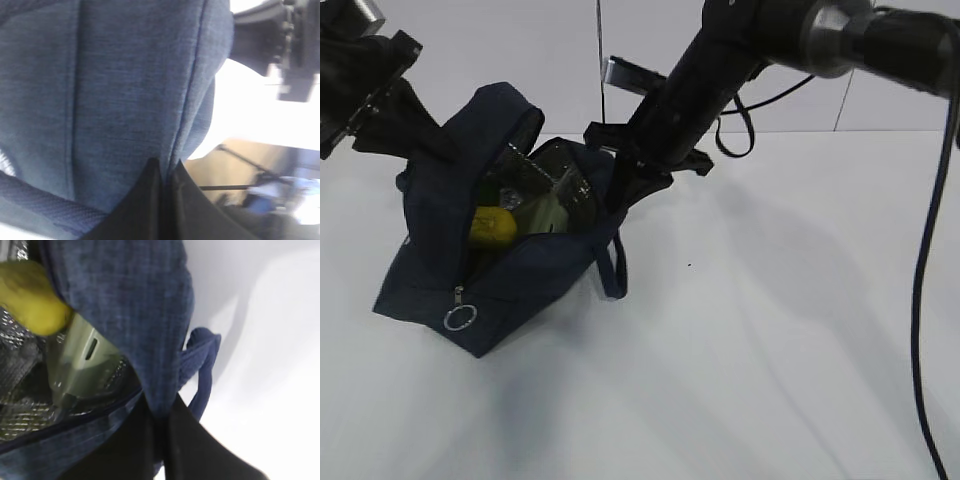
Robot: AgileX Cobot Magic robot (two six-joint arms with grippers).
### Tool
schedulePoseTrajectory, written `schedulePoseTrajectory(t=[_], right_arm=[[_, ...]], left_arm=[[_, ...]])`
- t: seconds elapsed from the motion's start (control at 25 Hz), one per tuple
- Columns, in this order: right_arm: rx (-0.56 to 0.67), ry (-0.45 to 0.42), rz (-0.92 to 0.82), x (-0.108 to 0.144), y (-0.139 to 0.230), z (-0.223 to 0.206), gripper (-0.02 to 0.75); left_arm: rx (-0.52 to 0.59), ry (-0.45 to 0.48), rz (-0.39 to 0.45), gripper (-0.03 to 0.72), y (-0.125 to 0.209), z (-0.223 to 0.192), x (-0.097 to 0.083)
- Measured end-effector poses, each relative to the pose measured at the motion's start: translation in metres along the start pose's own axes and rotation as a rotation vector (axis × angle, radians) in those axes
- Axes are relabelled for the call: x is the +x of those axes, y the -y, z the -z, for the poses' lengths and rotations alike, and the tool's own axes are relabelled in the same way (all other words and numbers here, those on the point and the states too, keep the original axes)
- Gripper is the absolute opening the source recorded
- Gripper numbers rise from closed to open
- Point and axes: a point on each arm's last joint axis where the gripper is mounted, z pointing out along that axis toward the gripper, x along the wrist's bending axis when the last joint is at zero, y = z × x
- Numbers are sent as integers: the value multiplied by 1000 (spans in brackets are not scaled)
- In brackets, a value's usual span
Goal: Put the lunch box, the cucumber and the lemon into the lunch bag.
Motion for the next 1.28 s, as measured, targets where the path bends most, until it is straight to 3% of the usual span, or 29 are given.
schedulePoseTrajectory(t=[0.2,0.52,0.64,0.84,1.28], right_arm=[[-54,194,46,8,3,48,1],[-119,411,95,13,16,102,1],[-100,487,83,5,24,107,1],[-48,522,60,-11,31,101,1],[-51,539,34,-17,31,104,1]], left_arm=[[15,104,-21,-7,4,-17,-29],[-48,279,10,-7,6,-45,-75],[-39,335,76,-7,2,-64,-76],[11,371,154,-7,0,-102,-67],[81,378,157,1,3,-132,-53]])
